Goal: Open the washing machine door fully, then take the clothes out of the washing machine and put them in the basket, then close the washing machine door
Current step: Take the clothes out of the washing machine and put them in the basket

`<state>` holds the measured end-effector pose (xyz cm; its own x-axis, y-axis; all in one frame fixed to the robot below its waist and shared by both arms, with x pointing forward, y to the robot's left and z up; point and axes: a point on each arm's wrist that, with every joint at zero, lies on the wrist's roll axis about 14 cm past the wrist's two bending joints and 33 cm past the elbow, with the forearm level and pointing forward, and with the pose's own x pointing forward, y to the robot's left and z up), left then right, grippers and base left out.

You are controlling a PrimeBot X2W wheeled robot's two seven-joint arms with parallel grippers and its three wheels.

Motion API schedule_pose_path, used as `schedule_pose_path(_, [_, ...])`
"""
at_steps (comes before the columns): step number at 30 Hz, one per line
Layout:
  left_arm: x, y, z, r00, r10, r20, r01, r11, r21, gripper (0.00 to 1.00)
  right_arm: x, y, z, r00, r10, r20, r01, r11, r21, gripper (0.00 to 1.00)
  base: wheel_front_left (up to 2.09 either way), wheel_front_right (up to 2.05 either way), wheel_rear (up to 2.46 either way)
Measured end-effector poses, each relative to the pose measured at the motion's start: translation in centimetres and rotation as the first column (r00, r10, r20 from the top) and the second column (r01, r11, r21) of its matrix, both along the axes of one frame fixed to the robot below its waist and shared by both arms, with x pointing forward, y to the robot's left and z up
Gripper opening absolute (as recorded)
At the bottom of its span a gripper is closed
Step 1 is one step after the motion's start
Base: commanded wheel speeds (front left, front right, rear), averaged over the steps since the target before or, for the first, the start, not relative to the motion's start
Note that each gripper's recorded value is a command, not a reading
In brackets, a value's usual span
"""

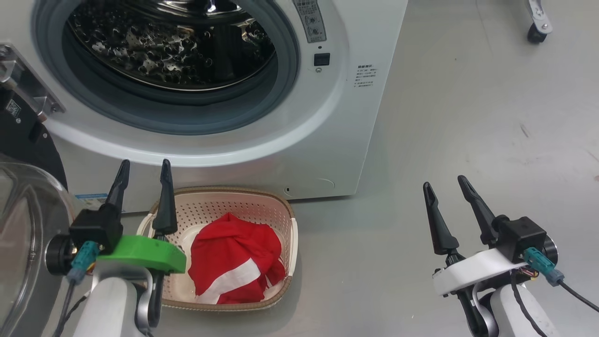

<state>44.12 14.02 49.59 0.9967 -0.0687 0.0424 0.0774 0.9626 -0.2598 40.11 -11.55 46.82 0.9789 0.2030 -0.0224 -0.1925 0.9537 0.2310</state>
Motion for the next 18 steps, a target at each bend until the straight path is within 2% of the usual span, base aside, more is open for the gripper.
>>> schedule_pose_path(12, [-6.2,0.9,-1.9,0.996,0.05,-0.068,-0.049,0.999,0.012,1.0,-2.8,-0.8,0.7,0.999,-0.036,0.012,0.036,0.999,-0.011,1.0,0.0,0.0,0.0])
schedule_pose_path(18, [-8.1,0.4,-2.4,0.995,0.034,-0.094,-0.033,0.999,0.011,1.0,-4.0,-1.2,0.8,0.998,-0.057,0.011,0.057,0.998,-0.013,1.0,0.0,0.0,0.0])
